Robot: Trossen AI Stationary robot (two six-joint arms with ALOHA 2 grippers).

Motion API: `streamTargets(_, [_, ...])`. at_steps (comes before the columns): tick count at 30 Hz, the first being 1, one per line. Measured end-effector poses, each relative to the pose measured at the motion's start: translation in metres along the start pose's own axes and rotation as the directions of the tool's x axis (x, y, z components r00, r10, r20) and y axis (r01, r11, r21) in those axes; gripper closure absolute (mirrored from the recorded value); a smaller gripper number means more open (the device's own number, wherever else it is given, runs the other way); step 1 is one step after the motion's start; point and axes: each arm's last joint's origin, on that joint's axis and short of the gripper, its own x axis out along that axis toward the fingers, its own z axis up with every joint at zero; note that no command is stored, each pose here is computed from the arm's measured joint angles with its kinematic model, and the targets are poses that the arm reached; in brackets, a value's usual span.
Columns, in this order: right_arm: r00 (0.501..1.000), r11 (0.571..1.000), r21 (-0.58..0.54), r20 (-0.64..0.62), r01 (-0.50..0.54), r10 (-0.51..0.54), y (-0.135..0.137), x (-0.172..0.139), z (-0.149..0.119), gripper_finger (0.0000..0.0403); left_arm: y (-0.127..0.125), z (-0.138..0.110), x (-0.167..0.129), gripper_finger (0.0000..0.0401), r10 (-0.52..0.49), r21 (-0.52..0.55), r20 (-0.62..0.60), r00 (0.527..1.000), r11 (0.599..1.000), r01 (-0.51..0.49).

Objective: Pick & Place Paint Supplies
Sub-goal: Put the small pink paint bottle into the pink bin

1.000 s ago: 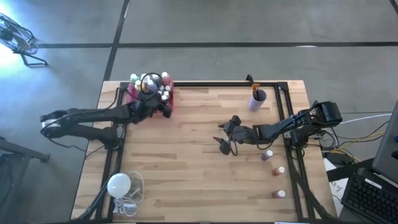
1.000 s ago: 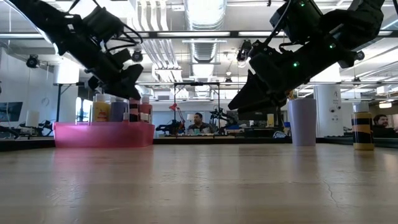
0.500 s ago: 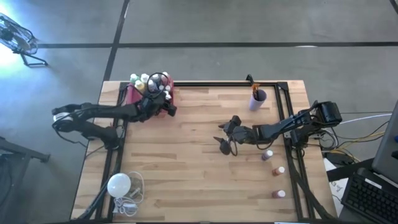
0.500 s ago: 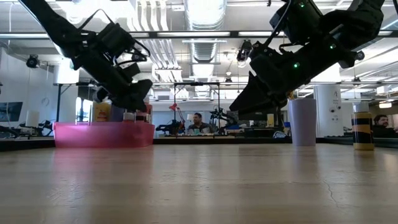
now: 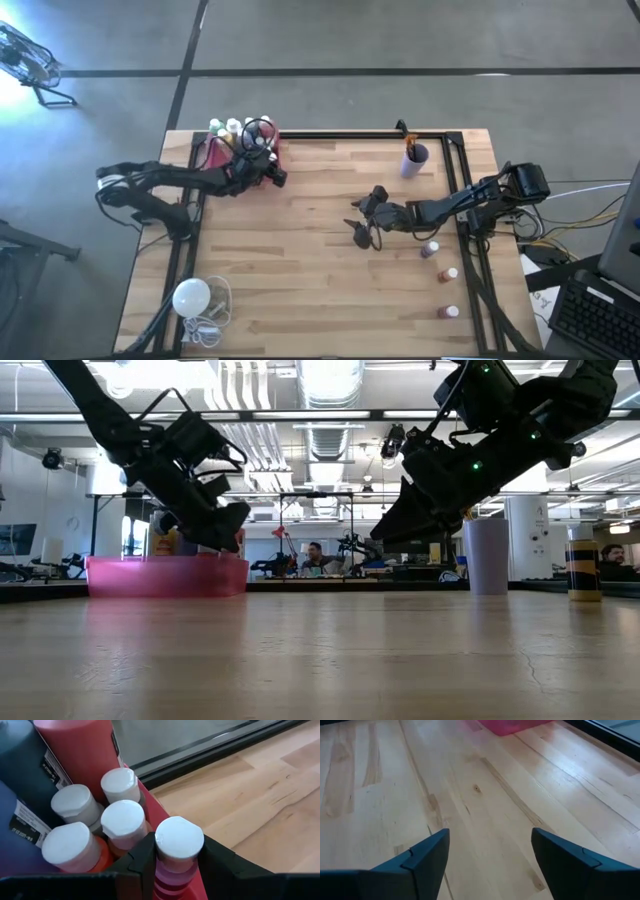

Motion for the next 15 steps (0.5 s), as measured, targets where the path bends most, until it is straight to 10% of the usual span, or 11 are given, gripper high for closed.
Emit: streamTargets(15, [1.0, 1.0, -0.001, -0.003, 0.001, -0.001, -0.0005, -0.0002, -0.0013, 0.011, -0.0007, -0.0006, 0.0011, 0.0244, -0.006, -0.023, -0.001, 1.0, 1.0, 0.006])
